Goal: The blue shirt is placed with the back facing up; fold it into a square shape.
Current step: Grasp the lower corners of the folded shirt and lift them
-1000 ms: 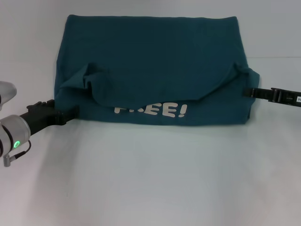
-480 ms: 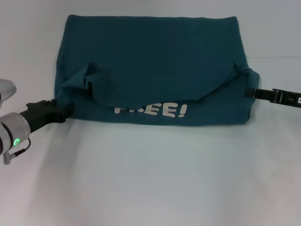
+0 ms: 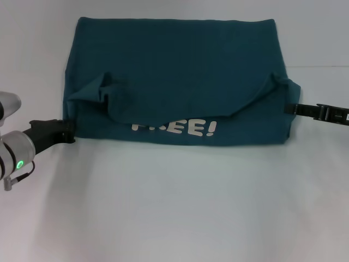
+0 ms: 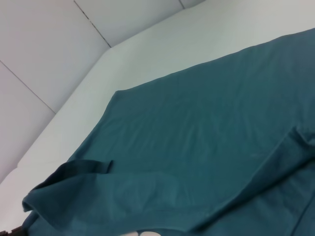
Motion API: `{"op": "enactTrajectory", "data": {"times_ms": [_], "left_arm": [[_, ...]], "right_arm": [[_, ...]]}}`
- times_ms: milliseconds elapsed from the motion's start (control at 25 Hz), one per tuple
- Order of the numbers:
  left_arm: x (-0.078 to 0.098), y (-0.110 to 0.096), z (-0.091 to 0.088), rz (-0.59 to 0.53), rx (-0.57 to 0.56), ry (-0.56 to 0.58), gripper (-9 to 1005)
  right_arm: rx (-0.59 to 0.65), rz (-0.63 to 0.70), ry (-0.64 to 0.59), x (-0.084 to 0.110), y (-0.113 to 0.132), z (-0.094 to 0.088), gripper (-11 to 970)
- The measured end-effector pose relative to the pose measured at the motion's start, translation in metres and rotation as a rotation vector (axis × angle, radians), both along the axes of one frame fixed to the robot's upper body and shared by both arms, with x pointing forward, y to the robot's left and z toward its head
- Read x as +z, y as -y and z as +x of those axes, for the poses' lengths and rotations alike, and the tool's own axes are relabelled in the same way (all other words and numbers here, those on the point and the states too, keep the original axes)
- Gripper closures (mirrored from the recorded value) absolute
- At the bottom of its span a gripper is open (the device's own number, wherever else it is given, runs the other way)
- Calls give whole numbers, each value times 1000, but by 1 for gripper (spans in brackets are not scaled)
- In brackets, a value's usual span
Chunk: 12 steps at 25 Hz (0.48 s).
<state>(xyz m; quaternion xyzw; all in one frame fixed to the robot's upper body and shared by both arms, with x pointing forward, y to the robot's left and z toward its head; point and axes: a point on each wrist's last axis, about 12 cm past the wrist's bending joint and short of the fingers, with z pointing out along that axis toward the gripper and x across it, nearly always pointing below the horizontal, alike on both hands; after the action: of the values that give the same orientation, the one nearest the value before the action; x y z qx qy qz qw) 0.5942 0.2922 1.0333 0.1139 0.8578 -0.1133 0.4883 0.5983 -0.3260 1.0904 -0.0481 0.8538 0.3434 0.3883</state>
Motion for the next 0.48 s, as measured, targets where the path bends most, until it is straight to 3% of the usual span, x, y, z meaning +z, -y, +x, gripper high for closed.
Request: {"op": "enactTrajectory", "data": {"times_ms": [80, 480], "left_arm": [[0, -1, 0, 3, 6, -1, 925], [-2, -4, -4, -10, 10, -7, 978]], "right_arm": [[1, -5, -2, 1, 1, 0, 388], [27, -80, -76, -7, 4, -2, 415]]}}
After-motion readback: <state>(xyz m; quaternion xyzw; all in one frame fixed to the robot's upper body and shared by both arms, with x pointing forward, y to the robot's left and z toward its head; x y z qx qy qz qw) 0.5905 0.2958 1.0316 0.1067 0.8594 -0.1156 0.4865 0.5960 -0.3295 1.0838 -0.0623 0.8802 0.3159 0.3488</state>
